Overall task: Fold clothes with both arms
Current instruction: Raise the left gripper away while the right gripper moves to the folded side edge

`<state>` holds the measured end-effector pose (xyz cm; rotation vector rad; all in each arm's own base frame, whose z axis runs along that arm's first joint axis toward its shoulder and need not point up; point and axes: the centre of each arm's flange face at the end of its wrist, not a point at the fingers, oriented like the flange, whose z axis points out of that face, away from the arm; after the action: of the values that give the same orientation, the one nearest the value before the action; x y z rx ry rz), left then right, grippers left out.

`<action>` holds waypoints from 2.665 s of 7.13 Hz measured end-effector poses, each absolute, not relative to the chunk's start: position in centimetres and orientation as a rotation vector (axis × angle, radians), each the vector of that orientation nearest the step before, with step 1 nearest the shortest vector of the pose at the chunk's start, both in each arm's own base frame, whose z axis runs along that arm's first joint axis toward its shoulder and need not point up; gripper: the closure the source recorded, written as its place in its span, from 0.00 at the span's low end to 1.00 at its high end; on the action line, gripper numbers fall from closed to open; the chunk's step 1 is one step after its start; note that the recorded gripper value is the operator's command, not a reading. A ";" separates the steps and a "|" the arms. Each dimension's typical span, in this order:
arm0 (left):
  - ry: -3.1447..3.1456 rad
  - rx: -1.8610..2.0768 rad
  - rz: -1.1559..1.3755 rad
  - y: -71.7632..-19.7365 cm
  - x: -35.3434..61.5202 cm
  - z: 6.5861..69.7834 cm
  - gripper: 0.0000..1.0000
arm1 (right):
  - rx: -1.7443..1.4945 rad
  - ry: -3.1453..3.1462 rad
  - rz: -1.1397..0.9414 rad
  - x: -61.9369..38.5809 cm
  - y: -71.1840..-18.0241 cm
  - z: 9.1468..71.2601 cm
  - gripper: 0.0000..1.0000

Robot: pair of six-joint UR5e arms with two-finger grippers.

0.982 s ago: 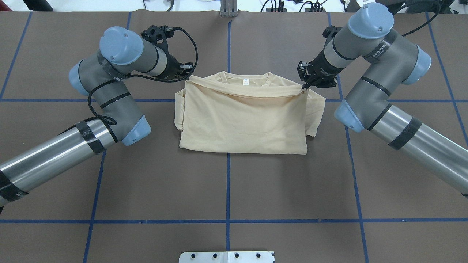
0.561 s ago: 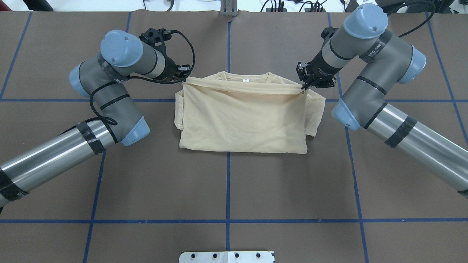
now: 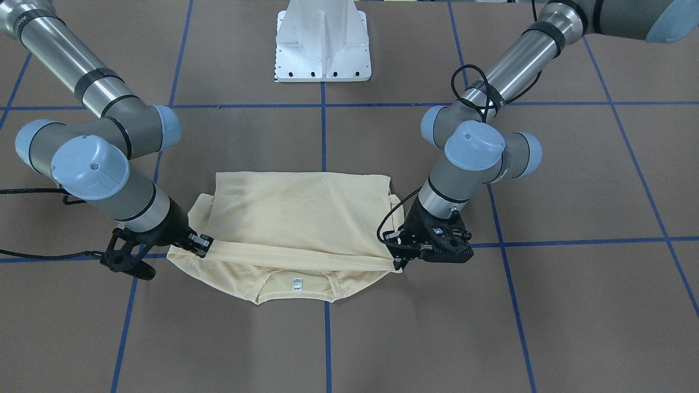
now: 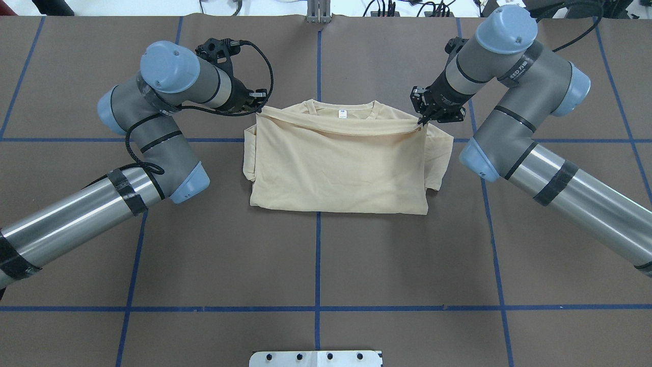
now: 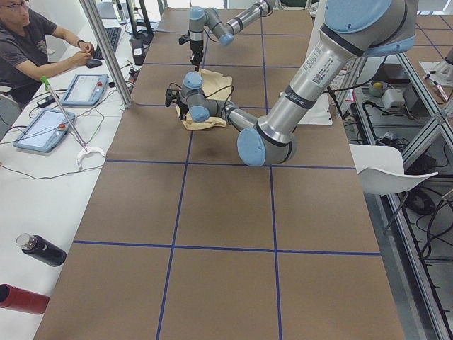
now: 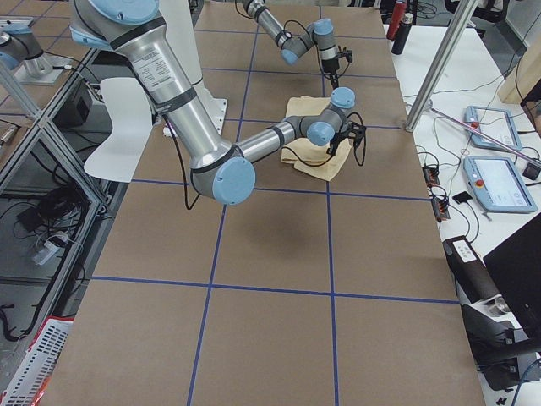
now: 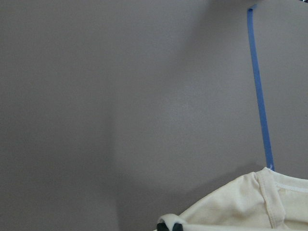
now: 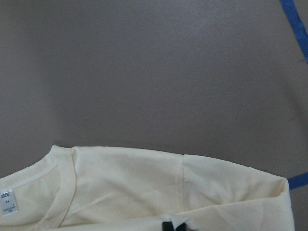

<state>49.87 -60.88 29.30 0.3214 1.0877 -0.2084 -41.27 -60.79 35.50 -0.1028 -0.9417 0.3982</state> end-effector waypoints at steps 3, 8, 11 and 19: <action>1.115 0.343 -0.199 -60.7 49.7 29.1 0.01 | -0.100 -0.942 0.398 -41.1 -60.9 35.5 0.00; 1.165 0.391 -0.201 -58.2 44.4 28.5 0.01 | -0.061 -0.998 0.320 -39.0 -55.9 34.5 0.00; 1.170 0.398 -0.205 -56.9 43.0 26.5 0.01 | -0.144 -0.981 0.386 -42.5 -46.8 35.4 0.00; 1.167 0.399 -0.203 -56.5 42.8 26.4 0.01 | -0.155 -0.882 0.401 -47.3 -41.5 37.7 1.00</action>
<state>42.84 -56.55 26.41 0.3988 1.1671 -0.2034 -47.25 -41.52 37.66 -0.1547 -0.8816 0.4009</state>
